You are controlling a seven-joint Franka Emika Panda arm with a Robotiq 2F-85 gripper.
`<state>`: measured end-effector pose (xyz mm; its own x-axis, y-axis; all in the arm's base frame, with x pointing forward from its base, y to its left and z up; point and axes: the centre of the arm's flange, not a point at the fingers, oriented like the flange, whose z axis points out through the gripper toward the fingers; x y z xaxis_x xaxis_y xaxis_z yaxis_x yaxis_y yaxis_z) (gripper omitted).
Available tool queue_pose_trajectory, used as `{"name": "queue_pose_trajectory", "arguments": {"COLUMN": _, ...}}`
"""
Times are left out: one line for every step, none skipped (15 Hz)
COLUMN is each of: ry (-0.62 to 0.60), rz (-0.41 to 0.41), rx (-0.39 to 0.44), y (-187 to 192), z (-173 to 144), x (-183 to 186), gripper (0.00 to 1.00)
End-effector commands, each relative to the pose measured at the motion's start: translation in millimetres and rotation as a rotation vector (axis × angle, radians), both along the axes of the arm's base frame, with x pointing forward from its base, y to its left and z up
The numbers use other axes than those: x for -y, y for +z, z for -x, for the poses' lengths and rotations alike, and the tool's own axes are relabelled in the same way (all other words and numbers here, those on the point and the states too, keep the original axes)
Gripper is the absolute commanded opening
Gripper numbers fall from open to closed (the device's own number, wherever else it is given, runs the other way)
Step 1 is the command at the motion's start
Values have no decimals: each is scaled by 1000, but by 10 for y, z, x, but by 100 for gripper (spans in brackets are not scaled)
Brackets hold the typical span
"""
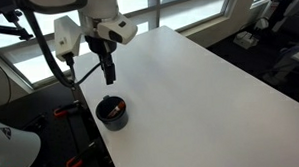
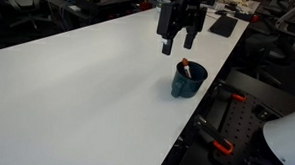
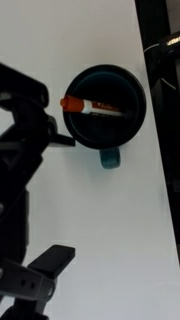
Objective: Put the sharpie on the table
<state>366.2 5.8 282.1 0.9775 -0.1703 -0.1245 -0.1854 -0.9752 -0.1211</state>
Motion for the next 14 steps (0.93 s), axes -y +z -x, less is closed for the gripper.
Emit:
{"name": "queue_pose_trajectory", "arguments": {"ry": -81, "rz": 51, "rx": 32, "y": 44, "z": 269, "x": 196, "gripper": 100}}
{"name": "queue_pose_trajectory", "arguments": {"ry": -96, "rz": 57, "rx": 29, "y": 29, "z": 276, "x": 258, "gripper": 100}}
{"name": "queue_pose_trajectory", "arguments": {"ry": -108, "rz": 61, "rx": 25, "y": -10, "z": 277, "x": 319, "gripper": 100}}
{"name": "queue_pose_trajectory", "arguments": {"ry": -118, "rz": 62, "rx": 24, "y": -39, "z": 269, "x": 368, "gripper": 100}}
{"name": "queue_pose_trajectory", "arguments": {"ry": -120, "rz": 62, "rx": 25, "y": -82, "z": 255, "x": 419, "gripper": 100}}
{"name": "queue_pose_trajectory", "arguments": {"ry": -125, "rz": 63, "rx": 29, "y": -128, "z": 243, "x": 461, "gripper": 100}}
{"name": "queue_pose_trajectory", "arguments": {"ry": -129, "rz": 66, "rx": 33, "y": -179, "z": 220, "x": 509, "gripper": 100}}
{"name": "queue_pose_trajectory", "arguments": {"ry": -129, "rz": 71, "rx": 44, "y": -231, "z": 192, "x": 545, "gripper": 100}}
{"name": "queue_pose_trajectory", "arguments": {"ry": -118, "rz": 81, "rx": 57, "y": -305, "z": 148, "x": 572, "gripper": 100}}
{"name": "queue_pose_trajectory", "arguments": {"ry": -111, "rz": 86, "rx": 70, "y": -364, "z": 114, "x": 590, "gripper": 100}}
{"name": "queue_pose_trajectory", "arguments": {"ry": -104, "rz": 87, "rx": 84, "y": -435, "z": 75, "x": 599, "gripper": 100}}
{"name": "queue_pose_trajectory", "arguments": {"ry": -101, "rz": 86, "rx": 91, "y": -494, "z": 49, "x": 604, "gripper": 100}}
{"name": "queue_pose_trajectory", "arguments": {"ry": -100, "rz": 71, "rx": 91, "y": -550, "z": 24, "x": 598, "gripper": 100}}
{"name": "queue_pose_trajectory", "arguments": {"ry": -96, "rz": 54, "rx": 90, "y": -580, "z": 24, "x": 582, "gripper": 100}}
